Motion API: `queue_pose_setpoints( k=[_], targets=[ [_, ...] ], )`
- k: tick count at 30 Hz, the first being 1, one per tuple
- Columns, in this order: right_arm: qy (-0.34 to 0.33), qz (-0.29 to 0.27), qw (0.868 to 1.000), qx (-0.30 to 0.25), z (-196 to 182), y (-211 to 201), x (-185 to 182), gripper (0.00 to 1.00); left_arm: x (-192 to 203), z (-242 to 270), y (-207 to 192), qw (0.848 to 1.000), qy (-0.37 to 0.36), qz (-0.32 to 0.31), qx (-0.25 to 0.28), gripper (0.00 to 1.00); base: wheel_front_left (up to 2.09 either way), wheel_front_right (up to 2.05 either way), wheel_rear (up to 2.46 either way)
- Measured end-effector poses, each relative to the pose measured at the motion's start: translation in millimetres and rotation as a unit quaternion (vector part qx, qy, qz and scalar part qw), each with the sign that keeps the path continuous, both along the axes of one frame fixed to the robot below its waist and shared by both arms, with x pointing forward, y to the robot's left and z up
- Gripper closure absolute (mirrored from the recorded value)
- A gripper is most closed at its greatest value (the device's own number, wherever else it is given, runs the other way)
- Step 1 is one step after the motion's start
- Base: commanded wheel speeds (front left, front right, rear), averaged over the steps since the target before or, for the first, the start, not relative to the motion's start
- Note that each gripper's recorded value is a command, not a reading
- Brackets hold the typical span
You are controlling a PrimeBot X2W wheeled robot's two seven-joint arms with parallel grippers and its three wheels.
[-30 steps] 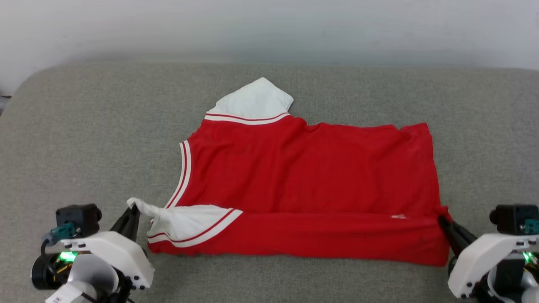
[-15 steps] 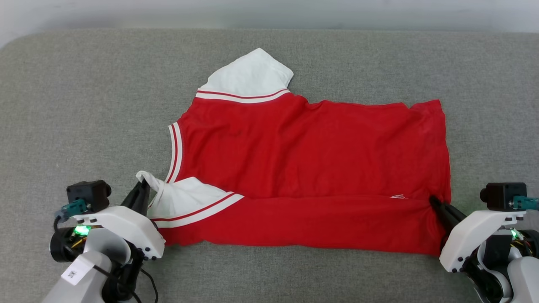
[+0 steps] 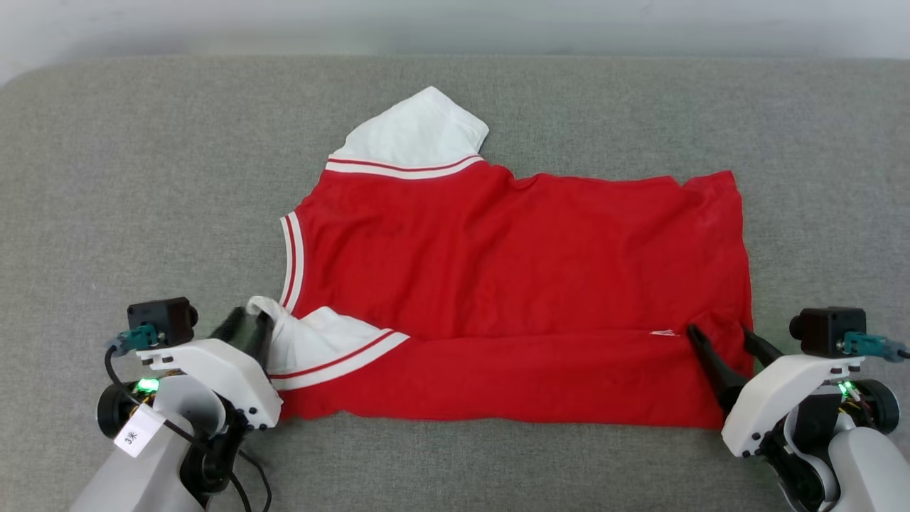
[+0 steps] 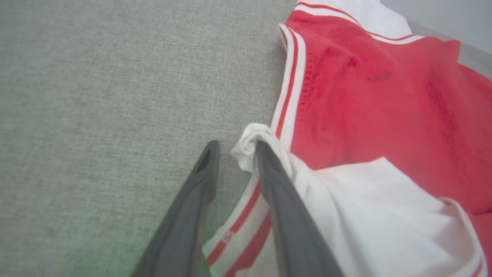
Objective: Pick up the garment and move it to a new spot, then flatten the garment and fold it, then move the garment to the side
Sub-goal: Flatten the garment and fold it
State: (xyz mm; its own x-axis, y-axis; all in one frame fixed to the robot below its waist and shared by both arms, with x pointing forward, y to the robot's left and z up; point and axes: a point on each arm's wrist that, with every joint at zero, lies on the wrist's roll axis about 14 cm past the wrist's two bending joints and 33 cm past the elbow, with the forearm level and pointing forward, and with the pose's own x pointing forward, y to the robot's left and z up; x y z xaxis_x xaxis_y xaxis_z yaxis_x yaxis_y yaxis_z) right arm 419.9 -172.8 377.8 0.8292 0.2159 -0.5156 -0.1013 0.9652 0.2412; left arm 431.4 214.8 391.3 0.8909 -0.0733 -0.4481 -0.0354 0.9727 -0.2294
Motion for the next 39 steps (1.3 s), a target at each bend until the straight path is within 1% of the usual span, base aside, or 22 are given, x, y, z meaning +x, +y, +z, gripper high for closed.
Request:
queue_pose_setpoints(
  k=[4, 6, 7, 8, 12, 17, 19, 22, 25, 29, 33, 39],
  targets=[
    [-0.053, -0.014, 0.998, 0.002, 21, -5, 5, 0.00, -2, 4, 5, 1.000, 0.000, 0.005, 0.004, 0.00, 0.00, 0.00, 0.00],
    [-0.094, -0.024, 0.995, 0.004, 38, -8, 10, 0.00, -2, 8, 9, 1.000, -0.003, 0.008, 0.006, 0.00, 0.00, 0.00, 0.00],
    [-0.112, -0.028, 0.993, 0.004, 46, -9, 12, 0.00, -2, 10, 11, 1.000, -0.004, 0.010, 0.009, 0.00, 0.00, 0.00, 0.00],
    [-0.159, -0.039, 0.986, -0.004, 68, -15, 11, 0.00, -1, 18, 20, 1.000, -0.011, 0.016, 0.021, 0.00, 0.00, 0.00, 0.00],
    [-0.199, -0.058, 0.978, -0.023, 89, -26, 3, 0.00, 1, 30, 31, 0.999, -0.015, 0.024, 0.038, 0.00, 0.00, 0.00, 0.00],
    [-0.220, -0.077, 0.972, -0.029, 105, -29, -12, 0.00, -1, 43, 44, 0.999, -0.002, 0.024, 0.043, 0.00, 0.00, 0.00, 0.00],
    [-0.224, -0.083, 0.971, -0.030, 109, -30, -19, 0.00, -4, 46, 47, 0.999, 0.014, 0.016, 0.042, 0.00, 0.00, 0.00, 0.00],
    [-0.231, -0.089, 0.968, -0.029, 118, -30, -26, 0.00, -10, 51, 46, 0.998, 0.038, -0.004, 0.040, 0.00, 0.00, 0.00, 0.00],
    [-0.232, -0.095, 0.968, -0.031, 122, -32, -35, 0.00, -19, 56, 37, 0.996, 0.071, -0.039, 0.033, 0.00, 0.00, 0.00, 0.00],
    [-0.229, -0.099, 0.968, -0.035, 125, -34, -43, 0.00, -34, 60, 23, 0.990, 0.113, -0.079, 0.024, 0.00, 0.00, 0.00, 0.00],
    [-0.228, -0.104, 0.967, -0.034, 128, -36, -48, 0.00, -52, 52, 4, 0.981, 0.162, -0.106, 0.006, 0.00, 0.00, 0.00, 0.00],
    [-0.219, -0.106, 0.970, -0.029, 124, -36, -48, 0.00, -66, 28, -14, 0.967, 0.222, -0.121, -0.008, 0.00, 0.00, 0.00, 0.00]
  ],
)
